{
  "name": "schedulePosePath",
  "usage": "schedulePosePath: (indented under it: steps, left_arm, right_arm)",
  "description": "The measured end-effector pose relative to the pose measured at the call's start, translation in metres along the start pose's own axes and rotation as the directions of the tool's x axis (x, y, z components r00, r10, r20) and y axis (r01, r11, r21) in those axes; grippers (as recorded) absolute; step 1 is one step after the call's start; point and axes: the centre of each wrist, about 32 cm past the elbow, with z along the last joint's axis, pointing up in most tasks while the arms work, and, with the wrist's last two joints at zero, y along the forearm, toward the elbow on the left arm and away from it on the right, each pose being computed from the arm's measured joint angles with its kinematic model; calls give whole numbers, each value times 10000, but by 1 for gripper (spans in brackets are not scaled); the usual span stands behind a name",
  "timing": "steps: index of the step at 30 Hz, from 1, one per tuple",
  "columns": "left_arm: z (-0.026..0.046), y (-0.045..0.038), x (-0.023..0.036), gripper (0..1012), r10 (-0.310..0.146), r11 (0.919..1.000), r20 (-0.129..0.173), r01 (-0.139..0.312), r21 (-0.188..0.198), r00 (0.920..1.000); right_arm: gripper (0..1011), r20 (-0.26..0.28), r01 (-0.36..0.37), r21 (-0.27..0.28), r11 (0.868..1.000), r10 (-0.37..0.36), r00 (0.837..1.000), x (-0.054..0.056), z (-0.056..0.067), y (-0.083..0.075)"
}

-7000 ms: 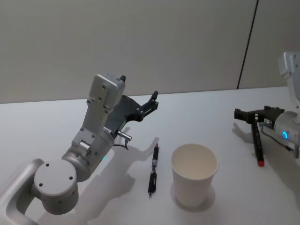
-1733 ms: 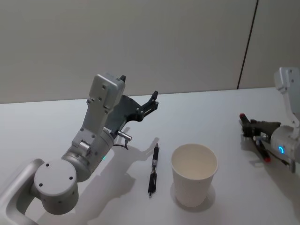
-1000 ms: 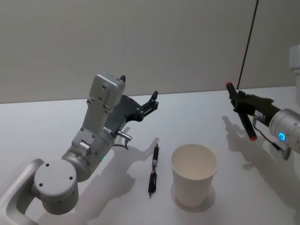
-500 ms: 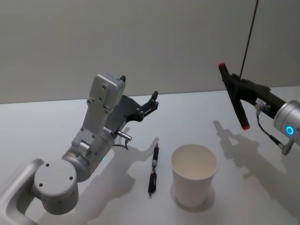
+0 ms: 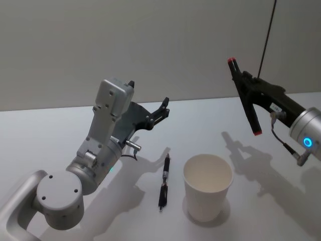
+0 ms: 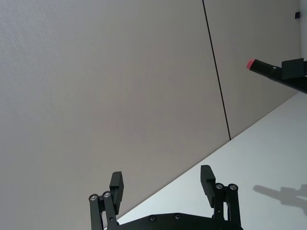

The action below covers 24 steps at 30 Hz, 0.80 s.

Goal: Place the pen into the pen holder.

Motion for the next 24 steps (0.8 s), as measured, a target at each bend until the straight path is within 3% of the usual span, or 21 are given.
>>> schedulePosePath:
  steps: [6, 12, 19, 24]
  left_arm:
    - [0, 0, 0, 1001, -1, 10000, 0, 1, 1, 10000]
    - [0, 0, 0, 1001, 0, 10000, 0, 0, 1, 10000]
    - [0, 0, 0, 1001, 0, 10000, 0, 0, 1, 10000]
    - [0, 0, 0, 1001, 0, 10000, 0, 0, 1, 10000]
  right_arm:
    - [164, 699, -183, 222, 9996, 167, 9974, -8, -80, 6]
    - [163, 1714, -445, 501, 9978, 353, 9846, -17, -183, 17]
    - [163, 2905, -785, 738, 9942, 539, 9553, -28, -312, 36]
    - [163, 3875, -1095, 941, 9895, 649, 9196, -33, -394, 51]
